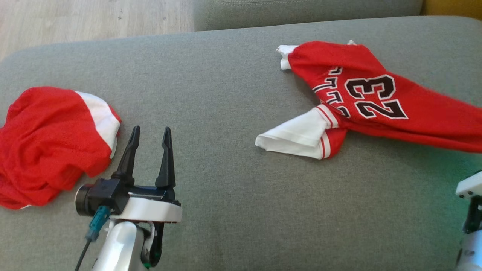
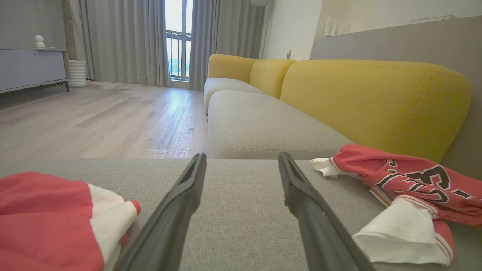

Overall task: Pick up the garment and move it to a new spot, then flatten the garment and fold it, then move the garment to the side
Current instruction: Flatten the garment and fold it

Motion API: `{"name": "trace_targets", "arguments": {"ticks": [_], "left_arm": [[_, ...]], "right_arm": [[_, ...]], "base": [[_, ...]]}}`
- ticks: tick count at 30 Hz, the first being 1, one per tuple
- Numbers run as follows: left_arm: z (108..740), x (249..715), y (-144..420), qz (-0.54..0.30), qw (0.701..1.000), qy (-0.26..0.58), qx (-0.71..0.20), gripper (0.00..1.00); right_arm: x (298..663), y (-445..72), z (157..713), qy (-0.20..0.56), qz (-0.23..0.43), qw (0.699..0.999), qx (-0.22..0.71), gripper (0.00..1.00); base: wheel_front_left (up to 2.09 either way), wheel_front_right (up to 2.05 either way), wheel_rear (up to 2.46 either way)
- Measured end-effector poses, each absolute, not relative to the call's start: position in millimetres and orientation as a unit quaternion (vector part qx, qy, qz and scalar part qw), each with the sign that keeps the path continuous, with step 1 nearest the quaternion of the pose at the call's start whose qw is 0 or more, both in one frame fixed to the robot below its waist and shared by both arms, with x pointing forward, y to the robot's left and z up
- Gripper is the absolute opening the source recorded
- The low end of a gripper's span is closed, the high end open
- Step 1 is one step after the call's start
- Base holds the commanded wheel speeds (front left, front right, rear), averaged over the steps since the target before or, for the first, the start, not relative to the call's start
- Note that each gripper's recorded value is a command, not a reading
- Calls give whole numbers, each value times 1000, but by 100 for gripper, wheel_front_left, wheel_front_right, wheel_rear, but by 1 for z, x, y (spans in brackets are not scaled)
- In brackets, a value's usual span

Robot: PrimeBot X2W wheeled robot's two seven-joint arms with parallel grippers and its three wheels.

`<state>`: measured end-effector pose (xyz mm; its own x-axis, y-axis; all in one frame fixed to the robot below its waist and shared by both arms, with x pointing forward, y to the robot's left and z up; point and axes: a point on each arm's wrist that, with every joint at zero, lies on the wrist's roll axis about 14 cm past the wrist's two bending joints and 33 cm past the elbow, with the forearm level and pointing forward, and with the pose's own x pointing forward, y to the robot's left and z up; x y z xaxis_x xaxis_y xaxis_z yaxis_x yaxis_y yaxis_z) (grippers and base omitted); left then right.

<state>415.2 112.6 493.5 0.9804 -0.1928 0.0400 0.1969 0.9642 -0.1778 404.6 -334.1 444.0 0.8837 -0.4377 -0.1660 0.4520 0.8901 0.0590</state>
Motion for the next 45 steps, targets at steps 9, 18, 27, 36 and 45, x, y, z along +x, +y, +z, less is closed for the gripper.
{"name": "trace_targets", "arguments": {"ticks": [9,18,27,36,45], "left_arm": [[496,409,112,-99,991,-14,-91,100],[500,400,112,-99,991,-18,-91,100],[498,390,109,-104,990,-14,-92,100],[488,388,112,-97,991,0,-97,100],[479,390,124,-78,991,14,-103,100]], "right_arm": [[413,-314,455,57,-195,978,45,100],[413,-232,469,20,-68,993,96,100],[378,-178,436,73,4,989,130,100],[393,-120,435,103,83,975,176,100],[417,-70,410,195,138,945,223,100]], "base": [[0,0,0],[0,0,0],[0,0,0],[0,0,0],[0,0,0]]}}
